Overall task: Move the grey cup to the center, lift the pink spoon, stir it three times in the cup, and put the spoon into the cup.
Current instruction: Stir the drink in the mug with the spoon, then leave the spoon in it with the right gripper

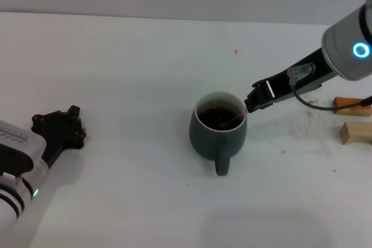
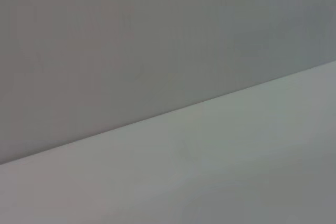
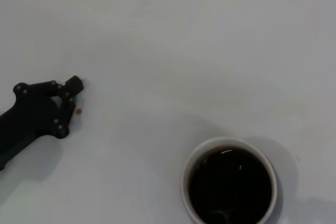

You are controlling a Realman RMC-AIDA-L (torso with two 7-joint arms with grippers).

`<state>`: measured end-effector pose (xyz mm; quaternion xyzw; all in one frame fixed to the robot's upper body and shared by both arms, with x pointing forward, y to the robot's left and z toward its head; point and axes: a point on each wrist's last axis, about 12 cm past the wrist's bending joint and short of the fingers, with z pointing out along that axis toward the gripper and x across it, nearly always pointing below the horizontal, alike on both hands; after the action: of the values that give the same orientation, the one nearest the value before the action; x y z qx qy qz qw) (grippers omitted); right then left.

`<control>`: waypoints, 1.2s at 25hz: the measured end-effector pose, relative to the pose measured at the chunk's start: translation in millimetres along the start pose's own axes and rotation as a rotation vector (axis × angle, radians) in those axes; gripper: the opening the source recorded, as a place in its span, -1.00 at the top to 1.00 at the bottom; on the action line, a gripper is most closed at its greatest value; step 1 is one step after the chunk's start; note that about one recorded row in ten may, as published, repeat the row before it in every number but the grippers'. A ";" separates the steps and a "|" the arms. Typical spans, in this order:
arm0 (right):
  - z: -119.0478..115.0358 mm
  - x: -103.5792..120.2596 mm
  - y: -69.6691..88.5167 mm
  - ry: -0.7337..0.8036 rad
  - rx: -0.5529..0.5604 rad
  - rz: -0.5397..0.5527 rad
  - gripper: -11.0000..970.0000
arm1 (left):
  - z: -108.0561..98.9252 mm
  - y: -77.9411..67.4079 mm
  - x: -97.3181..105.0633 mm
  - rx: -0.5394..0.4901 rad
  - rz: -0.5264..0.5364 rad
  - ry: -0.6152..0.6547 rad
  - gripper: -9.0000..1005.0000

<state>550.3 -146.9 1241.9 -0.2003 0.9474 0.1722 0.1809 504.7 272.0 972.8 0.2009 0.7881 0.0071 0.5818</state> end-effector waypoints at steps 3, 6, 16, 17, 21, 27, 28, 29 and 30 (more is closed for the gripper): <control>2.9 -4.6 -4.6 -0.004 0.011 0.007 0.84 | -0.2 -0.1 0.3 0.000 0.000 0.001 0.98; 1.8 -7.8 -10.6 -0.014 0.028 0.013 0.84 | -0.7 -0.2 0.7 -0.001 -0.001 0.002 0.98; -4.4 4.5 -22.3 -0.014 0.040 0.046 0.84 | 0.2 -0.4 -0.1 0.001 0.000 0.001 0.98; -3.4 5.5 -20.2 -0.013 0.033 0.044 0.84 | 0.5 -0.5 -0.3 0.001 0.000 0.001 0.98; 2.3 1.9 -7.7 -0.007 0.012 0.014 0.84 | 1.1 -0.7 -0.8 0.002 0.000 0.000 0.98; 5.9 -6.5 4.7 -0.007 0.003 -0.027 0.84 | 0.7 -0.6 -0.3 0.002 0.000 0.002 0.98; 6.8 -7.6 4.9 -0.007 0.002 -0.027 0.84 | 0.6 -0.6 -0.2 0.002 0.000 0.002 0.98; 7.9 -9.0 4.6 -0.008 0.004 -0.027 0.84 | 0.6 -0.6 -0.2 0.002 -0.001 0.002 0.98; 8.9 -10.2 2.5 -0.008 0.007 -0.021 0.84 | 0.5 -0.7 -0.2 0.002 -0.001 0.002 0.98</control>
<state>560.3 -137.9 1238.9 -0.2091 0.9451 0.1676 0.1872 505.0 271.2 972.6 0.2011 0.7888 0.0064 0.5808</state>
